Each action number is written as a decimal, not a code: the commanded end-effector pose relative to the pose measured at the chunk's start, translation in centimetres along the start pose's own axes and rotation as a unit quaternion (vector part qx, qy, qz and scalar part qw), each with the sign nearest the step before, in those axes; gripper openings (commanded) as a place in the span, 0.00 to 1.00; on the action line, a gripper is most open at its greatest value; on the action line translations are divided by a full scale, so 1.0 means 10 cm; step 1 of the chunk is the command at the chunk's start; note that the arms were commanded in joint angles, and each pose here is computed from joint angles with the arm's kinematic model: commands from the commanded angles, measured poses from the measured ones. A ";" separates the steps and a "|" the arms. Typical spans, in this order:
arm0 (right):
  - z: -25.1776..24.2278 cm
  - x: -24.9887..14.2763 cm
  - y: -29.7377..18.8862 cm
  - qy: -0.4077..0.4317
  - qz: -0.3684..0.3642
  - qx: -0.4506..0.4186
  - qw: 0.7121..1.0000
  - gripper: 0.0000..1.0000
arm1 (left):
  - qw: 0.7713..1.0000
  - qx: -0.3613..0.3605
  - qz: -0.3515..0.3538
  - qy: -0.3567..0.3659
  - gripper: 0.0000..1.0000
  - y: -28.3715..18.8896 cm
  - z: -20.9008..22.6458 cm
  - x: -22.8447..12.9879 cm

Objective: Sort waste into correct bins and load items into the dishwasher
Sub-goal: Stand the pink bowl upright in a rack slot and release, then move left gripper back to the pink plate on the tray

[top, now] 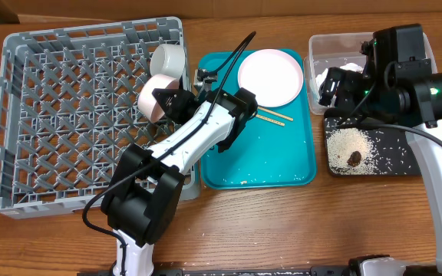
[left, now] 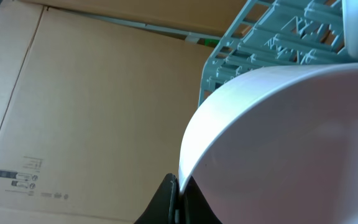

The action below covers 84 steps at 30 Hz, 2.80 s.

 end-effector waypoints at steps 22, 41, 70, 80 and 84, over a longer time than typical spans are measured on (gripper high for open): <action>0.01 0.05 -0.07 -0.004 -0.015 0.000 1.000 1.00 | 0.991 -0.066 0.111 -0.048 0.14 0.15 -0.15 -0.35; 0.01 0.05 -0.07 -0.004 -0.015 0.000 1.000 1.00 | 0.951 -0.204 0.215 0.092 0.30 -0.28 -0.33 -0.70; 0.01 0.05 -0.06 -0.004 -0.014 0.000 1.000 1.00 | 0.903 -0.388 0.169 0.075 0.60 -0.26 -0.19 0.09; 0.01 0.05 -0.07 -0.004 -0.015 0.000 1.000 1.00 | 0.901 -0.400 0.129 0.111 0.67 0.09 -0.22 0.20; 0.01 0.05 -0.07 -0.004 -0.015 0.000 1.000 1.00 | 0.901 -0.400 0.129 0.106 0.66 0.10 -0.22 0.21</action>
Point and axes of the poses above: each gripper's point midway between its finger pads, its own y axis out along the fingers, its own z axis along the line the jaws close on, x = y × z, the point moved 5 cm from there along -y, back along the fingers, and after that the axes turned 8 degrees about -y, right-handed, at the moved point
